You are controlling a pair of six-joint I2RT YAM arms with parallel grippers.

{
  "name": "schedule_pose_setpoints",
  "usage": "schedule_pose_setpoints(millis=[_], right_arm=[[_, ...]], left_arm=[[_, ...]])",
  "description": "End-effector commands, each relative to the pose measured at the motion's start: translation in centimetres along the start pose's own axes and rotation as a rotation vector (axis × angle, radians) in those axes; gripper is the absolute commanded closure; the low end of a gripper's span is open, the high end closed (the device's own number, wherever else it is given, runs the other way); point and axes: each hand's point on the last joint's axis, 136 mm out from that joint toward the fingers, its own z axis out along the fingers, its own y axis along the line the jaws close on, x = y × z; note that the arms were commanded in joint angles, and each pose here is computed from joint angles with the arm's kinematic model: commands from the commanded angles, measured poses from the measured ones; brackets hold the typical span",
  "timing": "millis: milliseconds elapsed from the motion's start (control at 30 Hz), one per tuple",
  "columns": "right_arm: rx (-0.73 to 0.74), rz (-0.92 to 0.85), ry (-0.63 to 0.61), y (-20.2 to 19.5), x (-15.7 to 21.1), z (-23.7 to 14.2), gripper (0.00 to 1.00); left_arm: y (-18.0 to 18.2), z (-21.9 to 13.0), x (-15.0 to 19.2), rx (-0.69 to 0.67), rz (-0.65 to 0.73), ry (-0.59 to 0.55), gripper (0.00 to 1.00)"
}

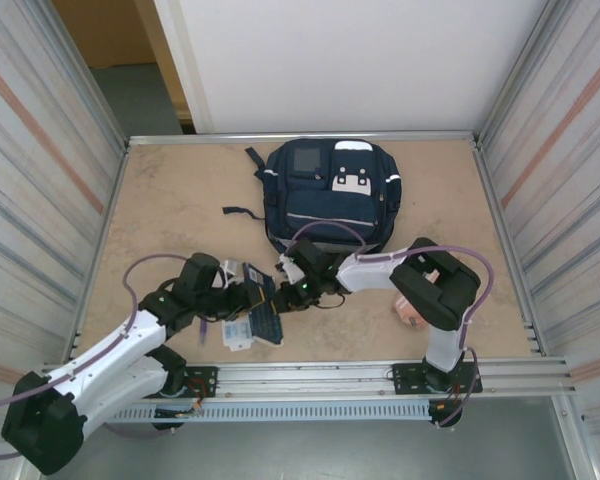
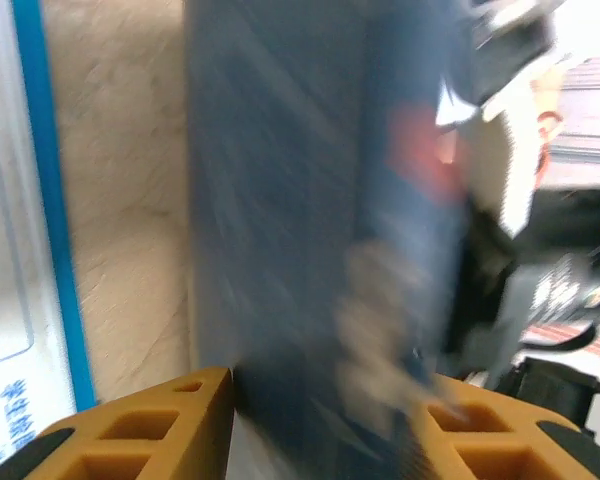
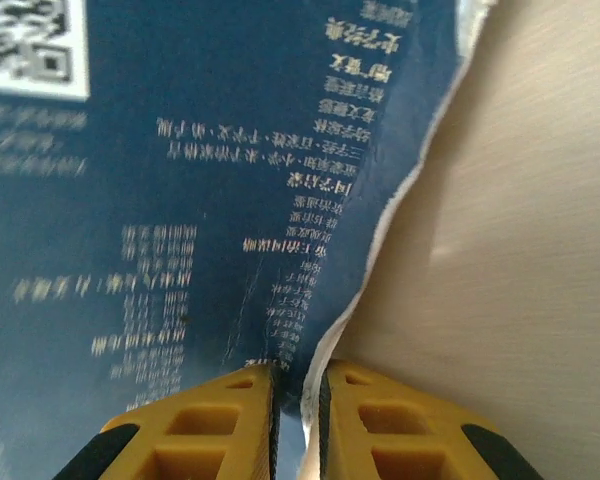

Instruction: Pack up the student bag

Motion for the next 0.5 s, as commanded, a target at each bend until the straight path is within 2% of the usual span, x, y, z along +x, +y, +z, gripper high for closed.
schedule_pose_setpoints(millis=[0,100,233,333,467], right_arm=[[-0.056,0.051,0.028,0.7,0.6,0.9,0.82],[-0.047,0.058,-0.008,0.8,-0.1,0.6,0.82],[0.011,0.052,-0.066,0.2,-0.4,-0.6,0.80],[0.056,0.023,-0.114,-0.2,-0.6,-1.8,0.71],[0.073,-0.073,-0.201,0.4,-1.1,-3.9,0.60]], left_arm=[[0.6,0.9,-0.9,0.013,-0.029,-0.026,0.59],[3.0,1.2,-0.4,-0.096,-0.084,0.001,0.62],[5.8,-0.8,-0.6,-0.285,-0.116,-0.032,0.71],[5.2,-1.8,-1.0,-0.293,-0.096,-0.038,0.86],[3.0,-2.2,-1.7,-0.222,-0.048,-0.044,0.96]])
